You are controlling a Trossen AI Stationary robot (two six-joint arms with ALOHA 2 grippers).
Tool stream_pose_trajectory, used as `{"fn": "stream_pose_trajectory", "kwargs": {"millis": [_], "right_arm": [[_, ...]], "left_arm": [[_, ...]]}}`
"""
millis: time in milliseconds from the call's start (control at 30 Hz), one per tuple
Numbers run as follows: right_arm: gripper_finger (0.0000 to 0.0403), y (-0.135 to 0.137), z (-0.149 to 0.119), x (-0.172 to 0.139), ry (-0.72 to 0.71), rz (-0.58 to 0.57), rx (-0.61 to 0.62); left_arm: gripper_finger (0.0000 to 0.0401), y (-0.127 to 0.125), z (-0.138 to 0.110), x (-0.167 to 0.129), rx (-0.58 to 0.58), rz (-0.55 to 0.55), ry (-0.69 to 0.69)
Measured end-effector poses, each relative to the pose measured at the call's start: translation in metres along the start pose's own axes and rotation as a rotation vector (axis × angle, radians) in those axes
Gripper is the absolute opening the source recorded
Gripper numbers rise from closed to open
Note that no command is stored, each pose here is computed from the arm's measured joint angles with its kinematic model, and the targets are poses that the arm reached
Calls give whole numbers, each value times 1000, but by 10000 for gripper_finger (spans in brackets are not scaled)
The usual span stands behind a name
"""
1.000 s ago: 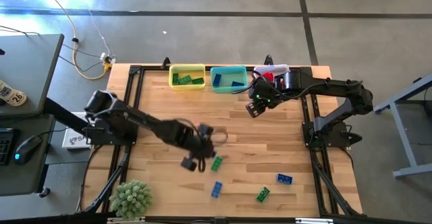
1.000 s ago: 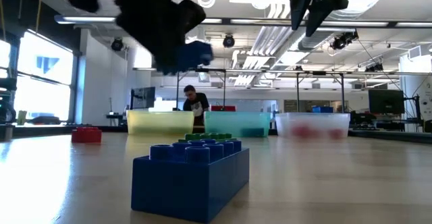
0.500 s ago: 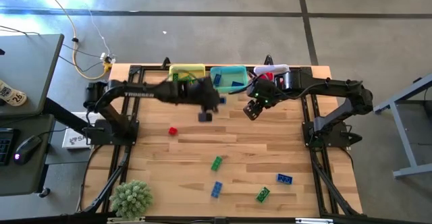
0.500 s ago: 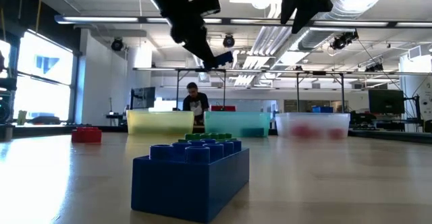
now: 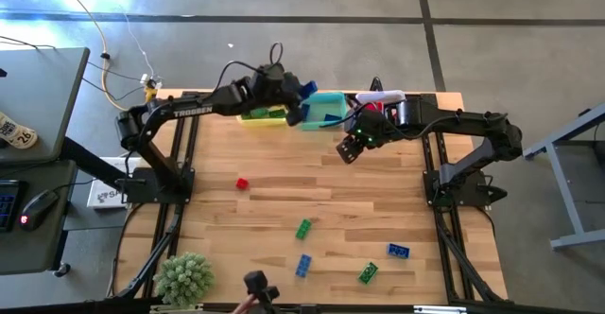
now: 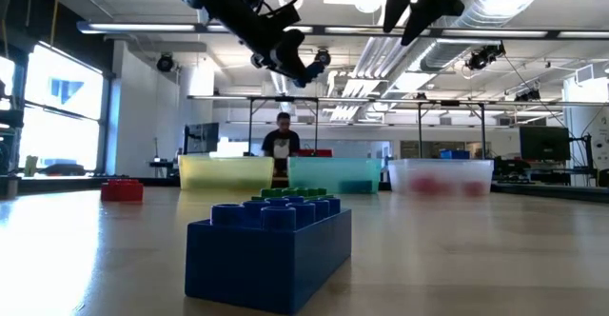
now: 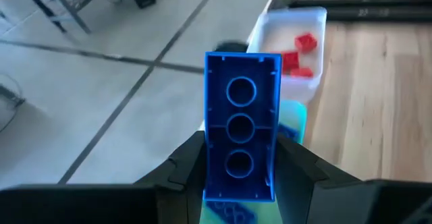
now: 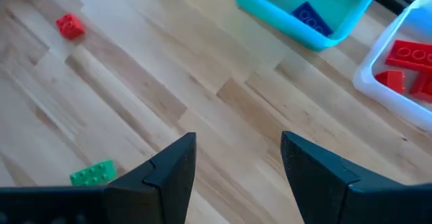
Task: Sort & place blocks by color
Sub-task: Put the blue game piece into the blue bin
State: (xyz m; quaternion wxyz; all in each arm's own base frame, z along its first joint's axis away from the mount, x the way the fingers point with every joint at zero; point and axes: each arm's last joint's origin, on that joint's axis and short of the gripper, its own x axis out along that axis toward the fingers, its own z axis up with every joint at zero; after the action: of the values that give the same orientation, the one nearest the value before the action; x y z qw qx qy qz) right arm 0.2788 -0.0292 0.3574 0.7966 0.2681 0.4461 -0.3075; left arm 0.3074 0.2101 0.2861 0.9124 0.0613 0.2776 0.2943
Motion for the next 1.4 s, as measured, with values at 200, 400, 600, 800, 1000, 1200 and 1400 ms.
{"fn": "stream_pose_trajectory", "kwargs": {"millis": [200,400,600,800,1000,1200,1400], "right_arm": [[204,-1,1,0,-17,-20,9],[204,-1,1,0,-18,-20,10],[204,-1,1,0,-17,-19,10],[204,-1,0,0,-17,-19,10],[204,-1,1,0,-18,-19,10],[204,0,1,0,-19,-17,12],[204,0,0,0,1,7,34]], "left_arm": [[112,6,-12,22,-14,-21,9],[112,0,-33,49,-14,-55,77],[113,-5,-52,71,-14,-68,125],[113,-8,-61,82,-14,-72,139],[118,-9,-65,86,-14,-85,155],[152,-9,-65,86,-13,-76,152],[191,-9,-65,86,-13,-74,154]]}}
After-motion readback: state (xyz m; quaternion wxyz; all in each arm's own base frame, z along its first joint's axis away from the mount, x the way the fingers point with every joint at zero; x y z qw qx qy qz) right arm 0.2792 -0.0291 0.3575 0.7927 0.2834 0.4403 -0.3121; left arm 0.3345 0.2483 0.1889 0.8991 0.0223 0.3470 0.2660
